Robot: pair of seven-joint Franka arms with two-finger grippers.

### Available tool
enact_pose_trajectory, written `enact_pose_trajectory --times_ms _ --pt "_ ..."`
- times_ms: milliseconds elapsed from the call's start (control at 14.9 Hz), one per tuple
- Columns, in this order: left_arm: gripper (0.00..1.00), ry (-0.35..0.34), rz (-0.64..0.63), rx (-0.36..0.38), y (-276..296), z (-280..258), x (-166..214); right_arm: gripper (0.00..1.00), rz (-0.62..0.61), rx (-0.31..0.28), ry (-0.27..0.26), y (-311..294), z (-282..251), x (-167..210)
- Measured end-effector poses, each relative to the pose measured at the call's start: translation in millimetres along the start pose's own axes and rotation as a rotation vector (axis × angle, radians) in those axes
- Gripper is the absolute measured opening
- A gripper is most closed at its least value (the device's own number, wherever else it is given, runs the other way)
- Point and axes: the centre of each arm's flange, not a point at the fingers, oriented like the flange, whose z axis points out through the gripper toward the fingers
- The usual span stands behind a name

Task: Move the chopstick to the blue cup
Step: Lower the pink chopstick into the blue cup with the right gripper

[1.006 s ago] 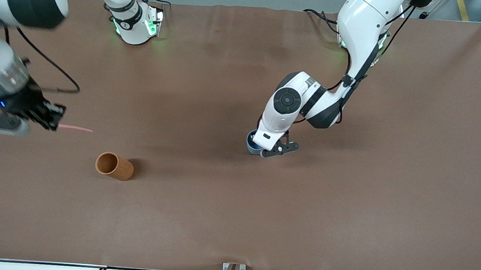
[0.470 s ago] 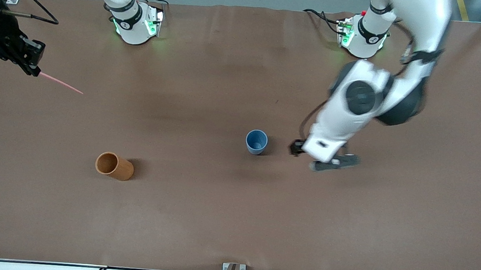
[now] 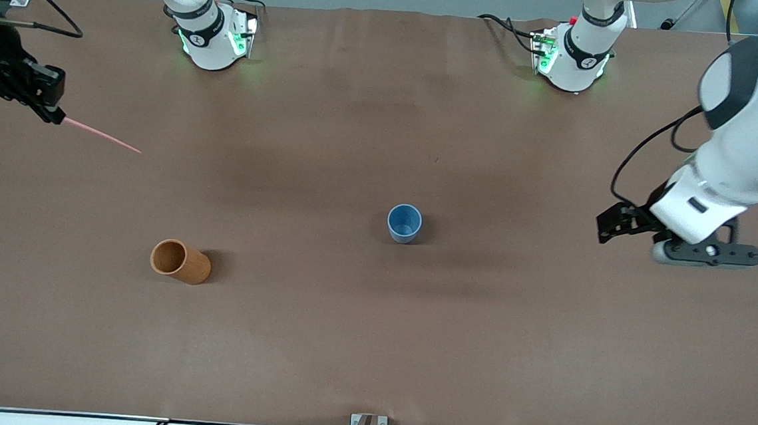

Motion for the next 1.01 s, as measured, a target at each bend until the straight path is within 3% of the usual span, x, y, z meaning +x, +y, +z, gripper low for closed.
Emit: enact_pose_trajectory --times_ms 134,335,671,1006 --pt "1.0 0.005 0.013 0.0 -2 -36 0 0.11 -0.05 0.025 0.044 -35 -1 1" --pt "1.0 -0.051 0.071 0.01 -17 -67 -8 0.11 -0.032 0.067 0.078 -105 15 4" --pt "1.0 -0.055 0.097 0.011 -22 -79 -11 0.11 0.051 0.142 0.074 -272 53 -21" --pt "1.0 -0.086 0.091 -0.004 -20 -74 -17 0.11 0.078 0.096 0.111 -400 93 -57"
